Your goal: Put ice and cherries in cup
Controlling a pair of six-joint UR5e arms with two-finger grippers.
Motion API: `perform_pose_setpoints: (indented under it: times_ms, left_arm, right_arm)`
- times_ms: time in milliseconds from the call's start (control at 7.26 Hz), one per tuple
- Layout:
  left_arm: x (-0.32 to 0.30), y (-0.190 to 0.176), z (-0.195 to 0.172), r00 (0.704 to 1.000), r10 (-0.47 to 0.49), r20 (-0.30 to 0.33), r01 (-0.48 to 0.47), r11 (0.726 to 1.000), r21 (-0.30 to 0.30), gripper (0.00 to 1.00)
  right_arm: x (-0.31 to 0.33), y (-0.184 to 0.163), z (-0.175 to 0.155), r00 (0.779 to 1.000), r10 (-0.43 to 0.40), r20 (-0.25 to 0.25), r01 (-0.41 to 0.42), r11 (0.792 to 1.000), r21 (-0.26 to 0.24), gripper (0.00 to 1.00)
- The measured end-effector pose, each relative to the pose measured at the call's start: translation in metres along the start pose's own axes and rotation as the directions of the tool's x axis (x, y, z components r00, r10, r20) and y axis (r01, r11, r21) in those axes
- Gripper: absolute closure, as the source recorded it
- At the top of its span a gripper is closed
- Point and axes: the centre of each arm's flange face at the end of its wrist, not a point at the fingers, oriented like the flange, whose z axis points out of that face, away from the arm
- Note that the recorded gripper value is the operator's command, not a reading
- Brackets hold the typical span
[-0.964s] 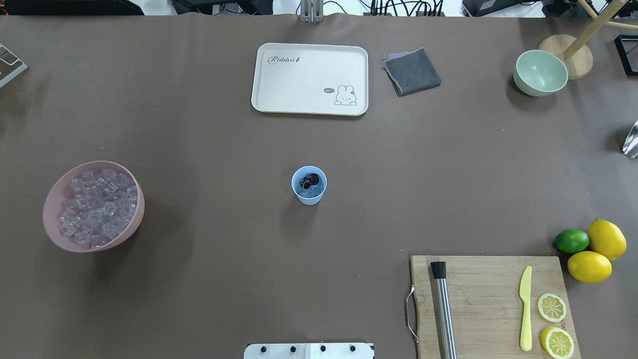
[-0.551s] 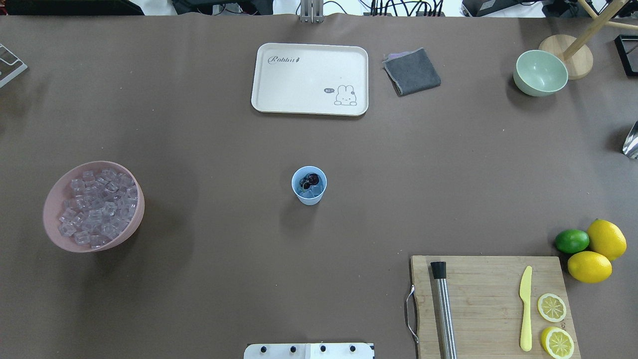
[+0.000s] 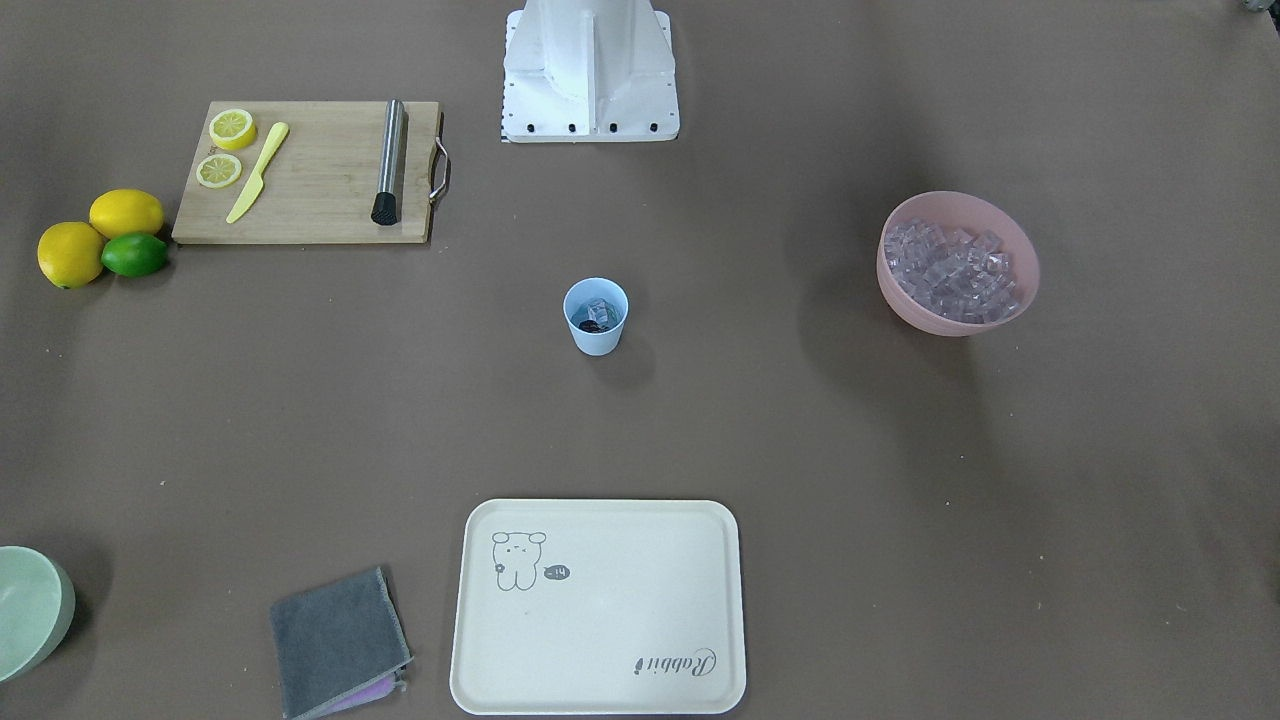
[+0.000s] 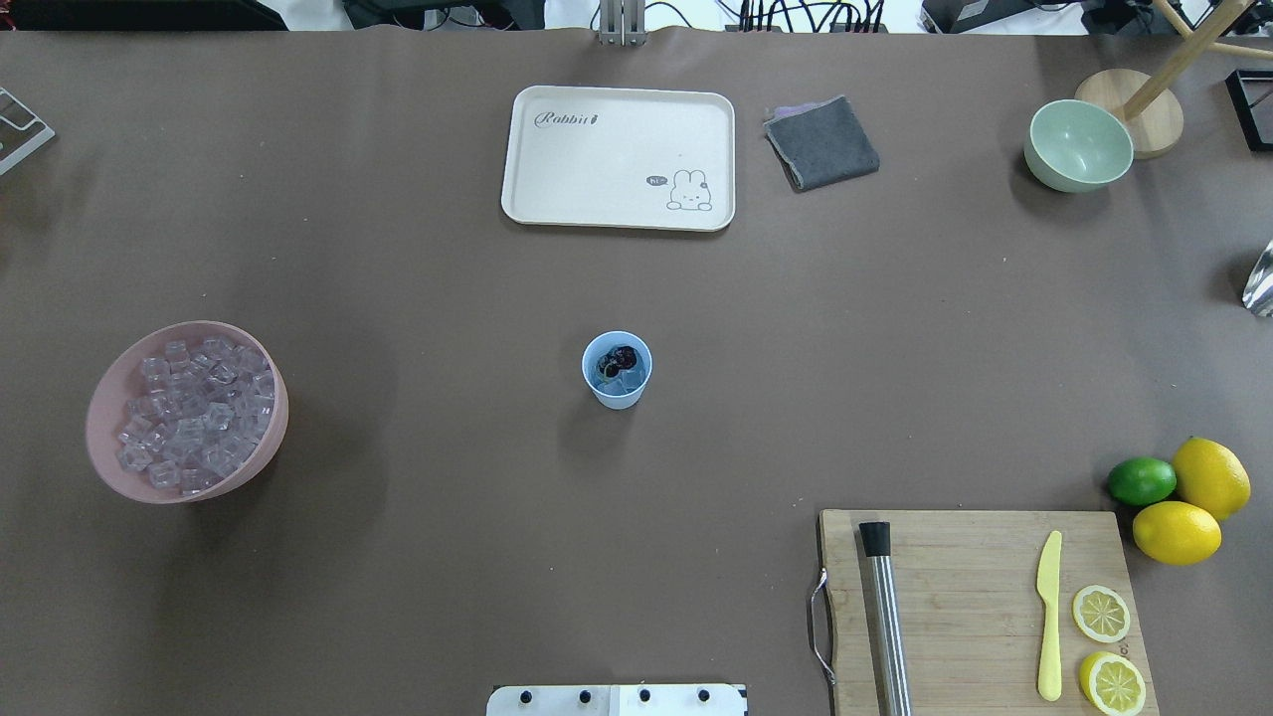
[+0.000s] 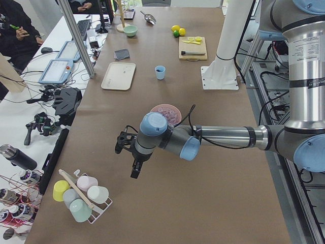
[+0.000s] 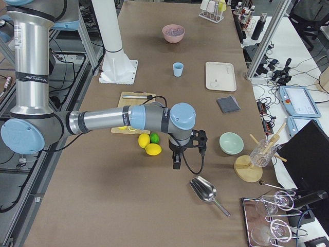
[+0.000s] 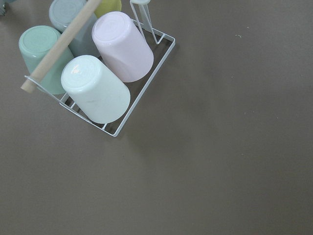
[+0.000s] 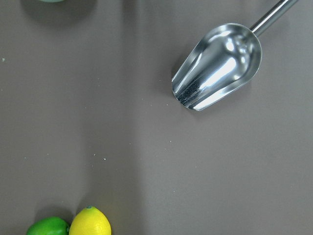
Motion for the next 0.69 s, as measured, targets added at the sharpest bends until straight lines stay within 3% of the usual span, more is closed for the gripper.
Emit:
perform_pose_setpoints:
  times_ms: [688]
  left_arm:
    - [0.046, -0.019, 0.001, 0.999, 0.024, -0.033, -0.024, 1.0, 0.001, 0.02]
  right_arm:
    - [0.002, 0.007, 0.003, 1.0, 0.021, -0.006, -0.021, 1.0, -0.019, 0.0]
